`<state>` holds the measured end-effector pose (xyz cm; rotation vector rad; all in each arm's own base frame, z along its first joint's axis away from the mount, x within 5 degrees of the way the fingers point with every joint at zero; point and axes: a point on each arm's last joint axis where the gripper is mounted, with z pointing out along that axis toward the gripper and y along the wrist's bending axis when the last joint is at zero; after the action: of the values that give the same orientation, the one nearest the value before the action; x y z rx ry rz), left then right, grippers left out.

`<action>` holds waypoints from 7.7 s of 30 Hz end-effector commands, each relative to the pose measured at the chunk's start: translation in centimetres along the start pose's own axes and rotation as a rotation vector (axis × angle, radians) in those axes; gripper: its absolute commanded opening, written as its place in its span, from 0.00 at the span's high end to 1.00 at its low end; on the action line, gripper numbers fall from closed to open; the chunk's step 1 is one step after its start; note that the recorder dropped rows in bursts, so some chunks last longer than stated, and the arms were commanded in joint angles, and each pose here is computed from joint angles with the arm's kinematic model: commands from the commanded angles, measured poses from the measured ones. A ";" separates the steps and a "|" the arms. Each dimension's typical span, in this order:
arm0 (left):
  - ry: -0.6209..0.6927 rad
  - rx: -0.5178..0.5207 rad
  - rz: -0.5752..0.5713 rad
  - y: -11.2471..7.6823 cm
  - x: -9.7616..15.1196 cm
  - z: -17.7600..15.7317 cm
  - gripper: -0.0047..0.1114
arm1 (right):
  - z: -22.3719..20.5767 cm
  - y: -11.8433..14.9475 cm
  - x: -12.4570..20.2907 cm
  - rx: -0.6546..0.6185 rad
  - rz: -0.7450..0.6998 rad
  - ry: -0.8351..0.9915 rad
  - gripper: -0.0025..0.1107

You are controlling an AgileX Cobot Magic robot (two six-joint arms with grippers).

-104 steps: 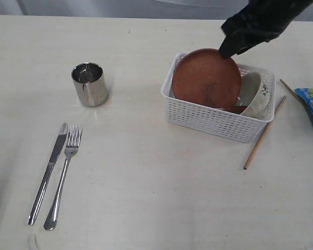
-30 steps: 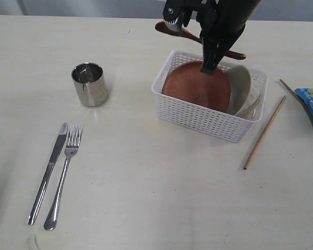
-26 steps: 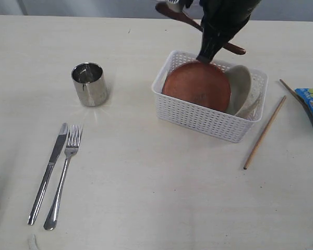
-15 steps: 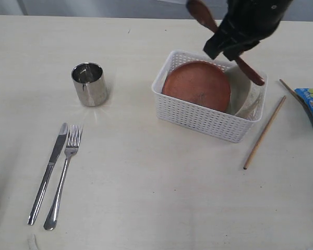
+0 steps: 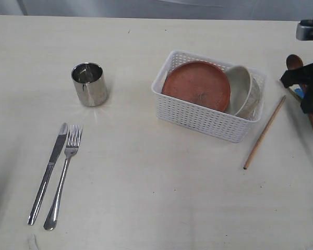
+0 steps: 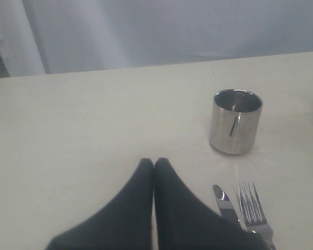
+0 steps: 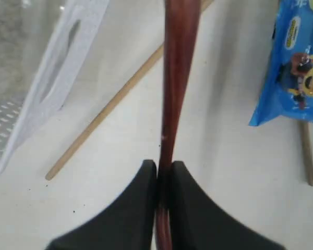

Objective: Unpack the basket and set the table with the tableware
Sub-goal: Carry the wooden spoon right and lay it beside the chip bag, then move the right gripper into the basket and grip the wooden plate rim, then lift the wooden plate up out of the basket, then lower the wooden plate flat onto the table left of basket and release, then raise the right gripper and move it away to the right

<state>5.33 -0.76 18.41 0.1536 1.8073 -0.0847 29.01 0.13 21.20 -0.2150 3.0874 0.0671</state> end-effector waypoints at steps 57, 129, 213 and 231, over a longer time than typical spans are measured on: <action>-0.008 0.006 -0.005 0.0 0.0 0.0 0.96 | 1.0 12.0 -8.6 0.025 -0.355 -0.098 0.57; -0.008 0.006 -0.005 0.0 0.0 0.0 0.96 | -15.3 13.1 -1.3 -0.125 -0.385 -0.459 0.98; -0.008 0.006 -0.005 0.0 0.0 0.0 0.96 | -4.2 -7.1 -1.6 0.187 0.369 -0.160 0.43; -0.008 0.006 -0.005 0.0 0.0 0.0 0.96 | 4.4 -6.4 -4.5 0.221 0.239 -0.013 0.41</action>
<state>5.33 -0.76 18.41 0.1536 1.8073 -0.0847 34.30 -5.70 17.32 0.2059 3.0657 -0.2017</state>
